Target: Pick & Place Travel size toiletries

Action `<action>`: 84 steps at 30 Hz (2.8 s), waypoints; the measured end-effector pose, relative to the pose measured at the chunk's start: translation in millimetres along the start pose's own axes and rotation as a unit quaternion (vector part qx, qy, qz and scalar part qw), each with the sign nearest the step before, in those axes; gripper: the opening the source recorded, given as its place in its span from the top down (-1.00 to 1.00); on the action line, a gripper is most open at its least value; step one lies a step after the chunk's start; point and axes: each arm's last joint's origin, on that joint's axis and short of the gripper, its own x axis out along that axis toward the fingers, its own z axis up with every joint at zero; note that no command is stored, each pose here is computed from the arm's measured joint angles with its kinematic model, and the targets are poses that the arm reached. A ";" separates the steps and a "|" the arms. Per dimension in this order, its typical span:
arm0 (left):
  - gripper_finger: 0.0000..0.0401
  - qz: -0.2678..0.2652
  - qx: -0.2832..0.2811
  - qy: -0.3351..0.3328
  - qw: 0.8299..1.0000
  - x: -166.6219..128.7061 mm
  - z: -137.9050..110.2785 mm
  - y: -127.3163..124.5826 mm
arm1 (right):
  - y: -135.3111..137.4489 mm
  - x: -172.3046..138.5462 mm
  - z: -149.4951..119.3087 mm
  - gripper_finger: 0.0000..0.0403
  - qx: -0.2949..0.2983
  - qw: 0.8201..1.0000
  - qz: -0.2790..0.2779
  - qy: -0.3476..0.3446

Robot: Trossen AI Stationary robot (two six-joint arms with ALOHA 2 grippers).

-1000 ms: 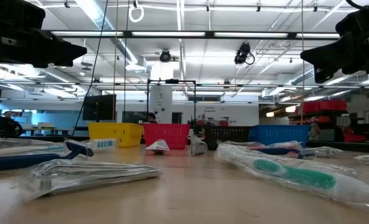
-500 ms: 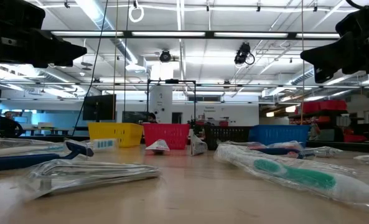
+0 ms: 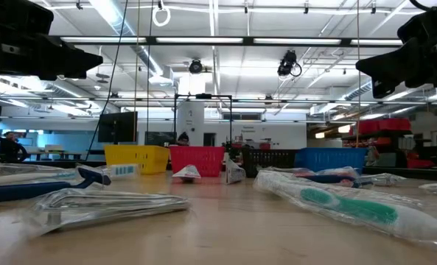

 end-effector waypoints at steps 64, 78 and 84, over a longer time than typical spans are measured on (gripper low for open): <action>0.67 0.000 -0.004 0.000 1.000 0.0 -0.1 0.0 | 0.0 0.0 0.0 0.97 0.000 1.000 0.000 0.000; 0.67 0.008 -0.009 -0.036 0.999 -0.2 6.7 1.8 | 0.0 0.0 0.0 0.97 0.000 1.000 0.000 0.000; 0.67 0.009 -0.060 -0.048 0.997 -0.4 9.0 2.5 | 0.0 0.0 -0.1 0.97 0.000 1.000 0.000 0.000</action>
